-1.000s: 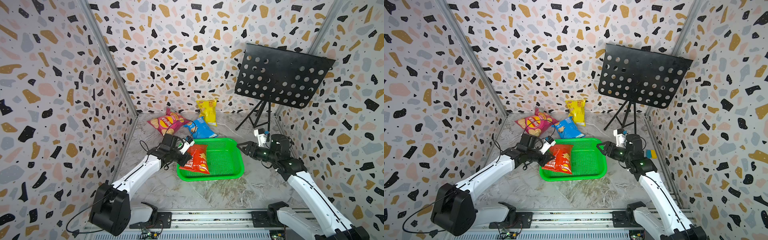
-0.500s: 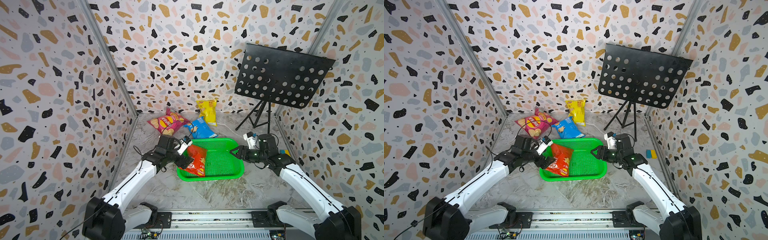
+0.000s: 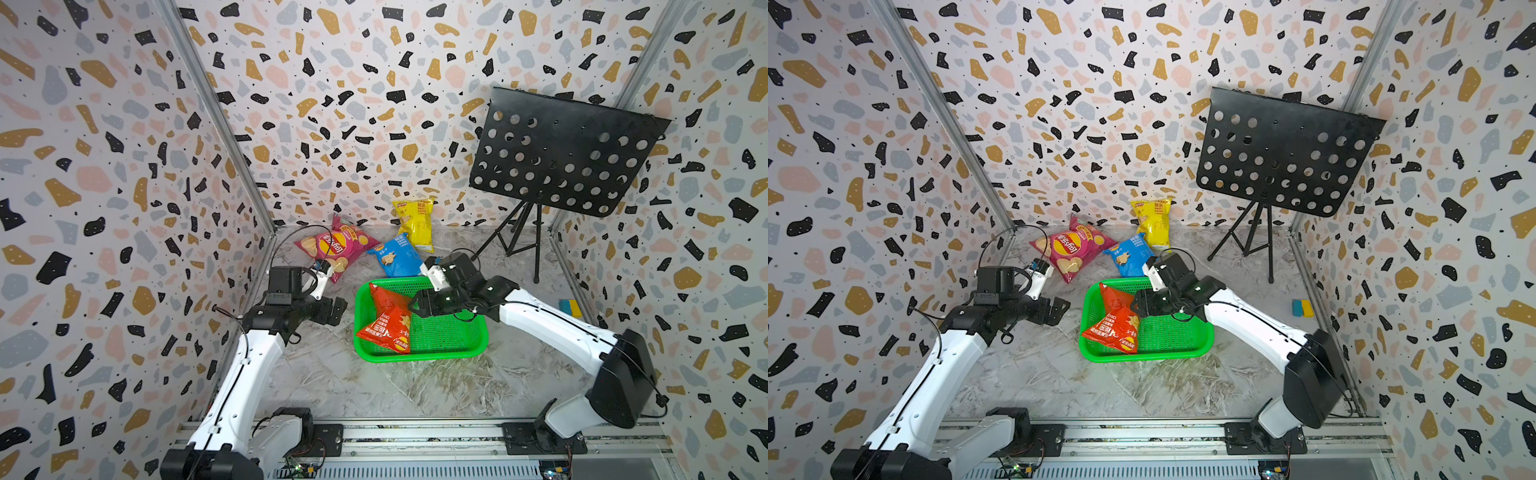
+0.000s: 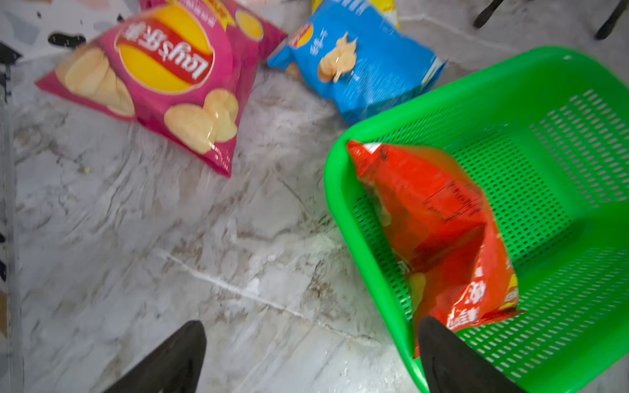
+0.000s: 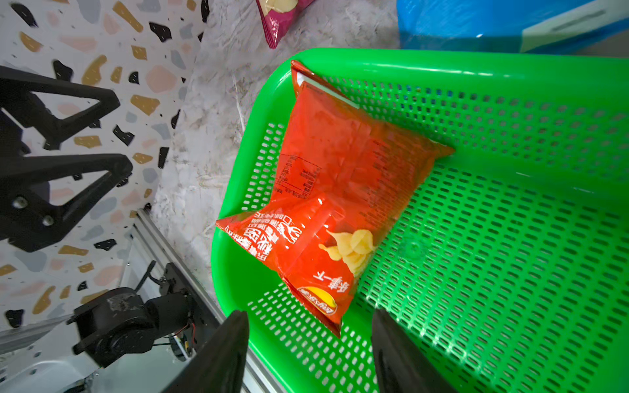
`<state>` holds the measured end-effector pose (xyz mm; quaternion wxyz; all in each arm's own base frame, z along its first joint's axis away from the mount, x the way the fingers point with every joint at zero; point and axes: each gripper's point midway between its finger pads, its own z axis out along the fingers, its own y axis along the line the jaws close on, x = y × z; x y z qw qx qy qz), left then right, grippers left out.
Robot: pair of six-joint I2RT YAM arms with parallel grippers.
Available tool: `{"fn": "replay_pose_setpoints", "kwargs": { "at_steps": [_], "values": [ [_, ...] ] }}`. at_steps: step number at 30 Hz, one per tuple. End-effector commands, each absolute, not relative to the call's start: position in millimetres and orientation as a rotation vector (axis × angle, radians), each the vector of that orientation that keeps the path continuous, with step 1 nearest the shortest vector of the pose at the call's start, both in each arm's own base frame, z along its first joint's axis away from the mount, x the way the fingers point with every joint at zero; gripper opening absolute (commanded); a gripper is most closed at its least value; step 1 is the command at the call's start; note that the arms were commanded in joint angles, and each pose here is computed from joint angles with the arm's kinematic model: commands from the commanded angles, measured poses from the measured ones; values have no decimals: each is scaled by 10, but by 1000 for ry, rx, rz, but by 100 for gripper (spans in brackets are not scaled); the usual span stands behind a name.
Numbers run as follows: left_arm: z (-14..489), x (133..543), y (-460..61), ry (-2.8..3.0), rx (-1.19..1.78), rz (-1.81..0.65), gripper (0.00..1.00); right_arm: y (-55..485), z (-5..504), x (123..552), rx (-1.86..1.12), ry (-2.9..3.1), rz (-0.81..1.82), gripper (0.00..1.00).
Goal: Put the potato chips into the basket
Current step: Place the potato chip in the basket.
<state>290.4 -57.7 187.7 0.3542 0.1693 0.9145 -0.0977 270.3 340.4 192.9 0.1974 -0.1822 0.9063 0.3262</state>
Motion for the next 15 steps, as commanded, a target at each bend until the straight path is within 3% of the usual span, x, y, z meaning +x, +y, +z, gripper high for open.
{"fn": "replay_pose_setpoints", "kwargs": {
  "at_steps": [1, 15],
  "values": [
    [1627, 2708, -481, 2462, 423, -219, 100, 3486, 1829, 2774, -593, 2567, 736, 64],
    [1537, 2723, -287, 2446, 374, -74, 100, 3834, 976, 2792, -905, 2666, 277, 70]
  ]
}}
